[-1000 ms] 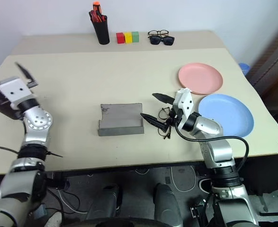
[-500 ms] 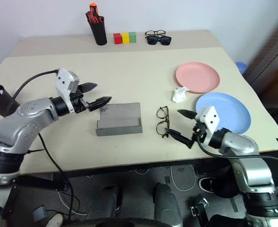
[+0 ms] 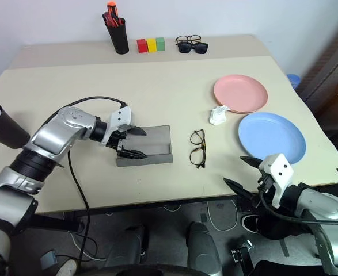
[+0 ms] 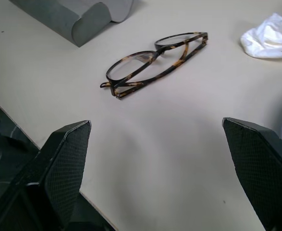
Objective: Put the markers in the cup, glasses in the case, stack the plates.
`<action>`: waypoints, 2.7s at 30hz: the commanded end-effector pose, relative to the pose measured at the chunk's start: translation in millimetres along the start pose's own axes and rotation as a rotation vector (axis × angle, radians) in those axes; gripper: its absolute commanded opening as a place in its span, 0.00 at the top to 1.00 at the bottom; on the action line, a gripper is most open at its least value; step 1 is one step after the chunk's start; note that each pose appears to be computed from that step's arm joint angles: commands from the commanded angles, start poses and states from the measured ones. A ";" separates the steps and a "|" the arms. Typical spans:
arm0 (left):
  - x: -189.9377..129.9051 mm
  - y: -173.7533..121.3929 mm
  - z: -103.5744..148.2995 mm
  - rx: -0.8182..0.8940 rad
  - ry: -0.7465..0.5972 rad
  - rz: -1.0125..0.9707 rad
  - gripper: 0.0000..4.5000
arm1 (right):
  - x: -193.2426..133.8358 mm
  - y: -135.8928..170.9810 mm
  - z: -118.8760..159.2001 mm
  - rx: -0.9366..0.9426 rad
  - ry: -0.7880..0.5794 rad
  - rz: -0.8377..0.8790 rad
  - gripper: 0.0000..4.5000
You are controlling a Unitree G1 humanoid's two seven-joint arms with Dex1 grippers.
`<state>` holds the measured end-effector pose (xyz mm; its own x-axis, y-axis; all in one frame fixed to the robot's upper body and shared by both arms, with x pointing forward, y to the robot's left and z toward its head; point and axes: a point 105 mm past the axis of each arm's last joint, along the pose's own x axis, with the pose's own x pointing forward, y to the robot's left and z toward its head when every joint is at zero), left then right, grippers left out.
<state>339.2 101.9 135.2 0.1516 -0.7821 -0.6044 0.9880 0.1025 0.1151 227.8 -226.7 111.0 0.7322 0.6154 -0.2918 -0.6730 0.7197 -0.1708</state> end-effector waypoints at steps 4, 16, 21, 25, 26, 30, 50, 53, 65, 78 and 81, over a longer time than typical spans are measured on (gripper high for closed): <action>8.5 -10.1 1.3 0.077 0.064 -0.123 0.00 | -5.4 5.1 15.8 -0.043 -0.064 -0.045 0.00; 8.0 -18.9 -17.2 0.070 0.170 -0.157 0.78 | -3.3 2.2 16.2 -0.048 -0.080 -0.064 0.00; 7.1 -23.8 -21.7 0.049 0.185 -0.157 0.99 | 5.6 1.6 20.3 -0.043 -0.102 -0.052 0.00; 4.9 -30.4 -22.3 0.014 0.175 -0.155 0.99 | 13.6 3.7 23.5 -0.044 -0.114 -0.023 0.00; 4.4 -31.3 -21.5 0.006 0.170 -0.151 0.99 | 15.3 3.7 24.2 -0.045 -0.116 -0.019 0.00; -0.6 -43.7 -18.5 -0.041 0.152 -0.160 0.99 | 22.5 3.3 27.7 -0.056 -0.125 0.008 0.00; -4.5 -27.4 -35.8 -0.053 0.181 -0.028 0.99 | 51.5 5.5 34.2 0.027 -0.127 0.089 0.00; 2.9 -26.1 -29.4 -0.035 0.164 -0.035 0.99 | 53.6 6.5 34.2 0.023 -0.124 0.088 0.00; 27.6 -30.6 -2.0 0.019 0.113 -0.081 0.99 | 59.1 3.9 26.5 0.065 -0.109 0.078 0.00; 36.2 -26.5 8.3 -0.011 0.093 -0.049 0.81 | 64.9 0.0 30.7 0.069 -0.107 0.084 0.00; 36.4 -27.9 12.6 -0.023 0.074 -0.043 0.48 | 69.0 -0.6 30.8 0.082 -0.101 0.085 0.00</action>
<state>316.3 67.3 108.1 0.0861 -0.7183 -0.6904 0.9958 0.0834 0.0375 279.4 -178.2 114.8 0.6837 0.6964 -0.2183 -0.7218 0.6894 -0.0613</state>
